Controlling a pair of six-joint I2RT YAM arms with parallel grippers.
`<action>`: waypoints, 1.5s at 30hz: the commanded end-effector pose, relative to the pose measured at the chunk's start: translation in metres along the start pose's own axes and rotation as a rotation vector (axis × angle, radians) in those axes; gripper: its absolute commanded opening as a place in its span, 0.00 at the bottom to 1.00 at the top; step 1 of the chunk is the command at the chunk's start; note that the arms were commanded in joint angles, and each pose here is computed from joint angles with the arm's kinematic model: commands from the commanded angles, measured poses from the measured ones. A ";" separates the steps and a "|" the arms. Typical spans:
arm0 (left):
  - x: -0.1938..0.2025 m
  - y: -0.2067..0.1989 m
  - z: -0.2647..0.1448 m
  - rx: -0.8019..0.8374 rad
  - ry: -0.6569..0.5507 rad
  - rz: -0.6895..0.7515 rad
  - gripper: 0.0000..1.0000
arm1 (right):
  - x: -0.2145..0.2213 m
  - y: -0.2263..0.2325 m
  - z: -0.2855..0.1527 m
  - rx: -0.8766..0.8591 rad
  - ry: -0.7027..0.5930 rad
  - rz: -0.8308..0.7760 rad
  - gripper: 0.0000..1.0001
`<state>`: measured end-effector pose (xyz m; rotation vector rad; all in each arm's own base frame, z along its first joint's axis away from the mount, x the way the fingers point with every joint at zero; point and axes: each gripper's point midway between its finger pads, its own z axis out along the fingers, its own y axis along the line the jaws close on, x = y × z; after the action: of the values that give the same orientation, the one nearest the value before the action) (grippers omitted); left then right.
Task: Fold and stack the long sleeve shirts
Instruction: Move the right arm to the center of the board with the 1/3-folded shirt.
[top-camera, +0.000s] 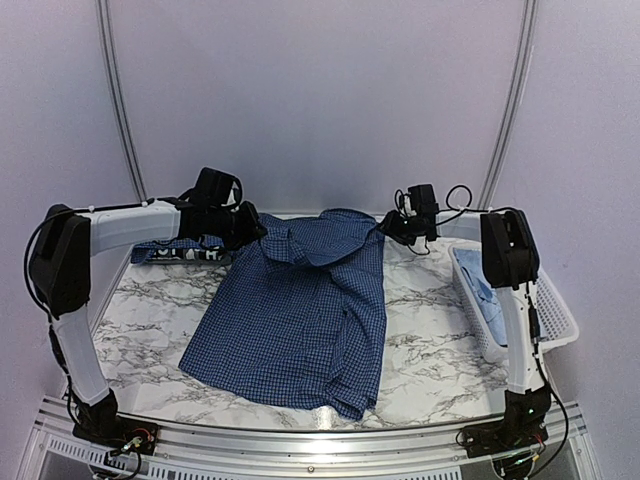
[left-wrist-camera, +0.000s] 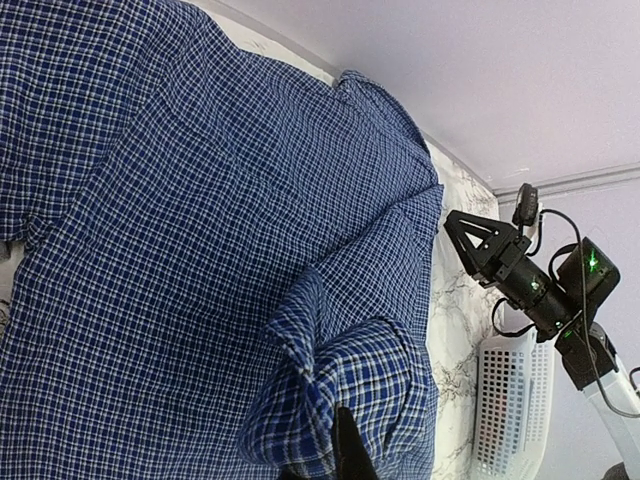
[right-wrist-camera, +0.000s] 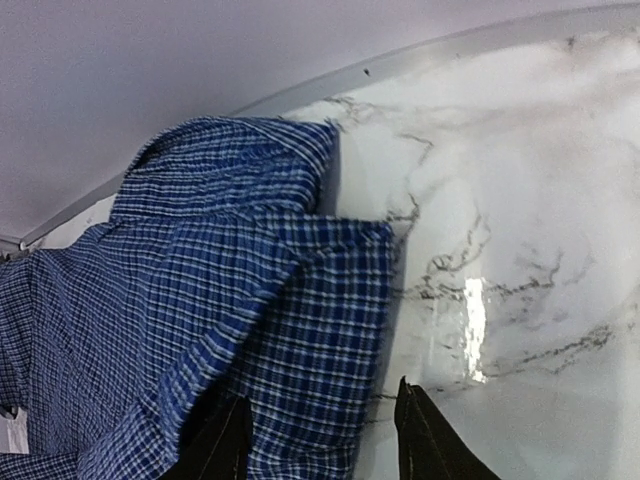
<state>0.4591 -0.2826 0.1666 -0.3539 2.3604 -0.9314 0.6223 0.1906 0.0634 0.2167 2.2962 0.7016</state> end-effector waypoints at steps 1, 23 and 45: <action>-0.004 0.010 0.005 -0.015 0.008 -0.029 0.00 | -0.010 -0.006 -0.011 0.018 -0.036 -0.019 0.44; -0.014 0.039 0.014 -0.010 0.011 -0.166 0.00 | -0.011 -0.005 0.030 -0.053 -0.023 -0.030 0.08; 0.021 0.053 0.025 -0.089 0.059 0.088 0.60 | -0.058 -0.003 0.022 -0.025 -0.087 -0.148 0.22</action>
<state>0.4675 -0.2658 0.0887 -0.4767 2.4483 -0.9801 0.6792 0.1827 0.0811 0.0794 2.1879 0.6406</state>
